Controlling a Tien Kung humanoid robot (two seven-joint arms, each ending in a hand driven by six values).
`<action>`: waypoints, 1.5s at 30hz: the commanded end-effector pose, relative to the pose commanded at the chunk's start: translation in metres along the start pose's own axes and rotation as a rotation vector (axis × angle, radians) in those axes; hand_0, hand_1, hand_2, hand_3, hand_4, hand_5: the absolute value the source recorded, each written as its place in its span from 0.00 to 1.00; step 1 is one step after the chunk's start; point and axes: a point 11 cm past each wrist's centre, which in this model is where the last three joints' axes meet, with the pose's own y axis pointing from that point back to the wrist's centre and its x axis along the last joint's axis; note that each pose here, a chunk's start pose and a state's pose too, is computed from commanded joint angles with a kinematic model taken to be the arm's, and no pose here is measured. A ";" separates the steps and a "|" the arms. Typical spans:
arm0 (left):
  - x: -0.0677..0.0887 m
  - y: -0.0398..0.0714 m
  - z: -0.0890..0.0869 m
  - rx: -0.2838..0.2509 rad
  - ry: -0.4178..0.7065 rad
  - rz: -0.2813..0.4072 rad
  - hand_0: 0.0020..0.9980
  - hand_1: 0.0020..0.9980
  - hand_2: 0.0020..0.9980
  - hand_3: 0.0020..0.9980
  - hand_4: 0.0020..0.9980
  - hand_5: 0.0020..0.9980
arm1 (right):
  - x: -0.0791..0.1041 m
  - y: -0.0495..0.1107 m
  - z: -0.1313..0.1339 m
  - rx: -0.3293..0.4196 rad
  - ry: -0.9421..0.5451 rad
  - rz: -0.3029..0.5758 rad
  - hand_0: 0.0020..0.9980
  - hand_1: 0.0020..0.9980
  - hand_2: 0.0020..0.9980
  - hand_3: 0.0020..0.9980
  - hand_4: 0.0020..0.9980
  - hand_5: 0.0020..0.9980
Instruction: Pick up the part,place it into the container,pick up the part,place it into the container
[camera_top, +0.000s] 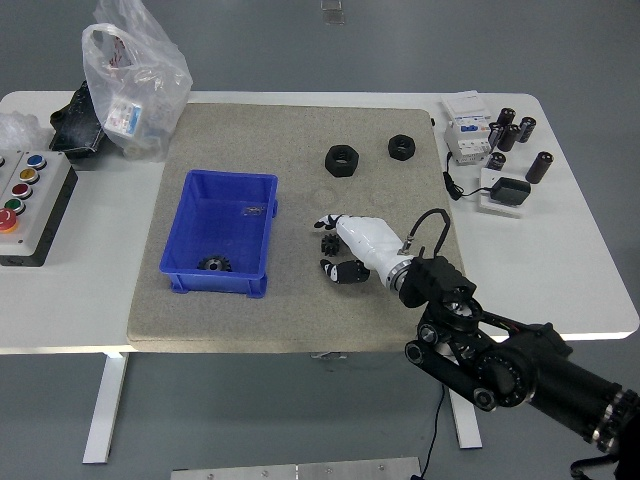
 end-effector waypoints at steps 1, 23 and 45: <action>0.000 0.000 0.000 0.000 0.000 0.000 0.67 0.66 0.67 0.81 0.67 0.18 | 0.000 0.000 0.000 0.000 0.004 0.001 0.40 0.59 0.53 0.63 0.34 0.14; -0.002 0.001 0.006 -0.011 -0.003 -0.003 0.67 0.67 0.67 0.81 0.67 0.18 | 0.026 -0.005 -0.007 0.049 0.032 0.096 0.38 0.51 0.37 0.46 0.19 0.00; -0.001 0.001 0.008 -0.007 0.009 -0.002 0.67 0.66 0.67 0.81 0.66 0.19 | 0.037 -0.013 -0.129 0.349 0.273 0.085 0.38 0.74 0.81 0.74 0.48 0.20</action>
